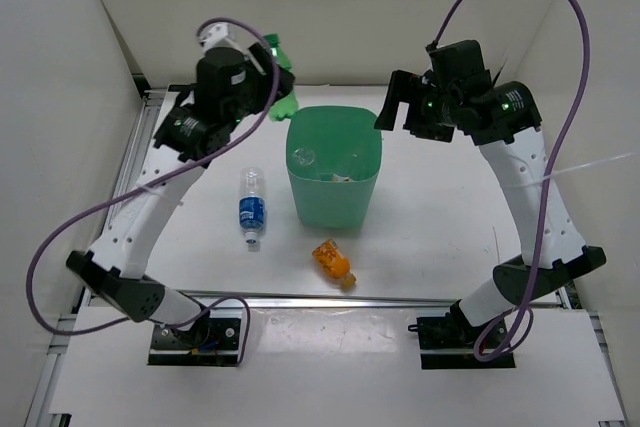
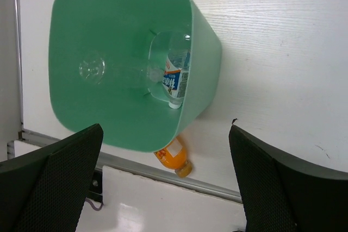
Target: Put the plastic bottles in the bin
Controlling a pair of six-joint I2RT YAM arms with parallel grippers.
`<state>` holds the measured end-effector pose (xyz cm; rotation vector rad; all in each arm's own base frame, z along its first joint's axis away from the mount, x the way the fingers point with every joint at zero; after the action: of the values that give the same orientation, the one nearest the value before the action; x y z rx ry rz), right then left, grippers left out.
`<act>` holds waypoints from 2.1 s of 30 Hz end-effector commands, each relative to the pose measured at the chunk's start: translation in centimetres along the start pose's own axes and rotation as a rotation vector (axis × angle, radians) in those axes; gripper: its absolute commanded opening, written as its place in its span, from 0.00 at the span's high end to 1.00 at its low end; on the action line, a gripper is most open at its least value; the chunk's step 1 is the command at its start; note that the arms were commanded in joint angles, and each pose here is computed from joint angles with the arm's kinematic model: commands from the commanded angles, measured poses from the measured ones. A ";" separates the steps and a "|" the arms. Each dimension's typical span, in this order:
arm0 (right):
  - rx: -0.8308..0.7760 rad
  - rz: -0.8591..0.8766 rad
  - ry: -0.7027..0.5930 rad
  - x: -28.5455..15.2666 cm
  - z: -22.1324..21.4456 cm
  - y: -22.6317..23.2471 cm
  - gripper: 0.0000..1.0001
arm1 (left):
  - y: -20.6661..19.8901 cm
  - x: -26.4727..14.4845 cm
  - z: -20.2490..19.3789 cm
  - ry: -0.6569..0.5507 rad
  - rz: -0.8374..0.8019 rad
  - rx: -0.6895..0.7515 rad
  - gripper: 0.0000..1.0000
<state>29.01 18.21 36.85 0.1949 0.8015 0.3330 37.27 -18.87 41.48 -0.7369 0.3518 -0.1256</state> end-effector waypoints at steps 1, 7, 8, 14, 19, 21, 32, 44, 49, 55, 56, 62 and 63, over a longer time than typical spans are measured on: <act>0.071 -0.048 -0.037 -0.9 0.7 -1.8 0.00 | -3.3 1.0 -3.9 0.110 -0.070 0.084 0.68; 0.134 -0.047 -0.010 -0.9 0.0 -3.1 0.00 | -7.7 0.8 -8.2 0.172 -0.153 0.198 0.14; 0.134 -0.047 -0.010 -0.9 0.0 -3.1 0.00 | -7.7 0.4 -7.3 0.145 -0.147 0.193 0.07; 0.135 -0.054 0.007 -0.7 -0.6 -3.3 0.00 | -1.0 -0.9 -3.2 -0.039 0.073 0.179 0.00; 0.127 -0.040 0.026 -0.1 -0.6 -3.1 0.00 | 11.3 -2.8 -2.5 -0.157 0.370 0.068 0.00; 0.127 -0.022 0.035 0.1 -0.5 -2.7 0.00 | 14.9 -2.0 -5.9 -0.032 0.415 0.096 0.00; 0.110 0.010 0.059 0.5 -0.7 -2.3 0.00 | 25.5 3.1 -14.6 0.374 0.478 0.127 0.00; 0.102 0.006 0.069 0.5 -1.2 -2.4 0.00 | 29.8 5.1 -20.1 0.579 0.522 0.146 0.00; 0.101 -0.002 0.066 0.5 -1.1 -2.6 0.00 | 31.0 5.0 -21.1 0.644 0.522 0.072 0.14; 0.099 0.004 0.049 0.4 -0.7 -2.4 0.00 | 26.5 5.2 -14.4 0.403 0.461 0.024 0.57; 0.100 0.001 0.057 0.7 -0.7 -2.5 0.00 | 24.6 5.5 -12.4 0.352 0.414 0.024 0.57; 0.102 0.006 0.071 1.1 -0.9 -2.4 0.00 | 12.3 3.6 -1.0 0.045 0.187 0.021 0.56; 0.102 0.006 0.071 1.1 -0.9 -2.4 0.00 | 10.6 2.9 0.6 -0.004 0.157 0.023 0.54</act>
<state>29.23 16.18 34.56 0.2959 0.9071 0.2858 40.24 -11.02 22.30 -0.6224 0.6882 0.0879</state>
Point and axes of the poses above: each gripper's point midway between its finger pads, its own x axis out along the fingers, its own y axis along the line the jaws close on, z = x × y, the point moved 1 cm from there along -x, back along the fingers, and after that the axes turned 6 degrees about -x, right-handed, at the moved point
